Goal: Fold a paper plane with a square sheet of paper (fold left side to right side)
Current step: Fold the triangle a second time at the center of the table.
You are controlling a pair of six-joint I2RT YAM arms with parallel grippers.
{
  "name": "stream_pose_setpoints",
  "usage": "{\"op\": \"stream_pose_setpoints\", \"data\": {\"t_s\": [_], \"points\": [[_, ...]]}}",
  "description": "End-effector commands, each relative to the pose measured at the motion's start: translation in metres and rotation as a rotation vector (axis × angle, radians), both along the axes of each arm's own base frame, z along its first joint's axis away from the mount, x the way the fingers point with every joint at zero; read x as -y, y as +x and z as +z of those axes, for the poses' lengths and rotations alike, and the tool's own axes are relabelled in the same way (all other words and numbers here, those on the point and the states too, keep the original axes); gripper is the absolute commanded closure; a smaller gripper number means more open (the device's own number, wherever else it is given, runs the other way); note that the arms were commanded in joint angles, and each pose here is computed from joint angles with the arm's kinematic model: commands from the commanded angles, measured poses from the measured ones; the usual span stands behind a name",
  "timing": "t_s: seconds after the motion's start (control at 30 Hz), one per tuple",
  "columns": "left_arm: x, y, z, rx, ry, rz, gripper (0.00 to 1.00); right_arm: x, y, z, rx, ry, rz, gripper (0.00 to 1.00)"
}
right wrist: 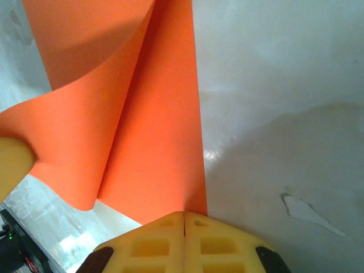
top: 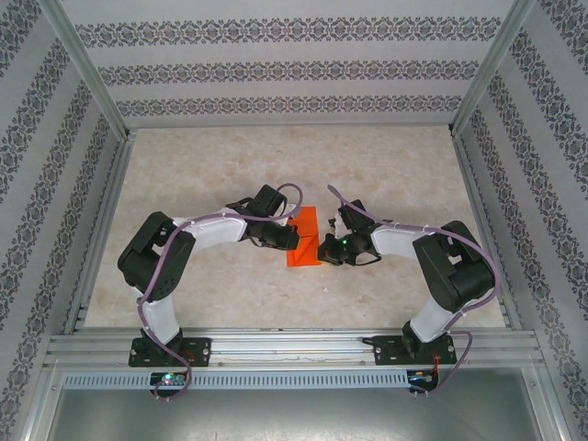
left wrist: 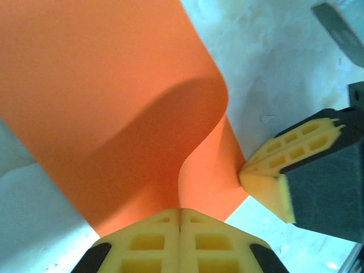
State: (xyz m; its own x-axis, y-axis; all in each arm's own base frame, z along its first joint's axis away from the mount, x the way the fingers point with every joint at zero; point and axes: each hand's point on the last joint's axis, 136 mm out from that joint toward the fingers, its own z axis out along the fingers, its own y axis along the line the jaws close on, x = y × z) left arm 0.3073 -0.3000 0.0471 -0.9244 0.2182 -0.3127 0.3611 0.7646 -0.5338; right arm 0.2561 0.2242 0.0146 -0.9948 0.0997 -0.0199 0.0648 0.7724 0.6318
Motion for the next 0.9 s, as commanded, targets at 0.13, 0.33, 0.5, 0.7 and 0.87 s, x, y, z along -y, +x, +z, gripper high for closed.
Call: {"op": "stream_pose_setpoints", "data": {"t_s": [0.13,0.33,0.5,0.7,0.87], "points": [[-0.006,0.008,-0.008,-0.005,0.031,-0.018,1.00,0.009,-0.004,-0.014,-0.041,-0.054,-0.004,1.00],[-0.008,0.013,-0.010,0.004,0.040,-0.019,1.00,0.010,-0.005,-0.015,-0.044,-0.060,-0.003,1.00],[-0.011,0.016,-0.013,0.007,0.065,-0.024,1.00,0.010,-0.005,-0.015,-0.046,-0.063,-0.002,1.00],[-0.017,0.019,-0.016,0.020,0.104,-0.027,1.00,0.010,-0.005,-0.015,-0.047,-0.064,-0.001,1.00],[-0.019,0.021,-0.016,0.025,0.110,-0.022,1.00,0.011,-0.005,-0.016,-0.049,-0.066,0.000,1.00]]}}
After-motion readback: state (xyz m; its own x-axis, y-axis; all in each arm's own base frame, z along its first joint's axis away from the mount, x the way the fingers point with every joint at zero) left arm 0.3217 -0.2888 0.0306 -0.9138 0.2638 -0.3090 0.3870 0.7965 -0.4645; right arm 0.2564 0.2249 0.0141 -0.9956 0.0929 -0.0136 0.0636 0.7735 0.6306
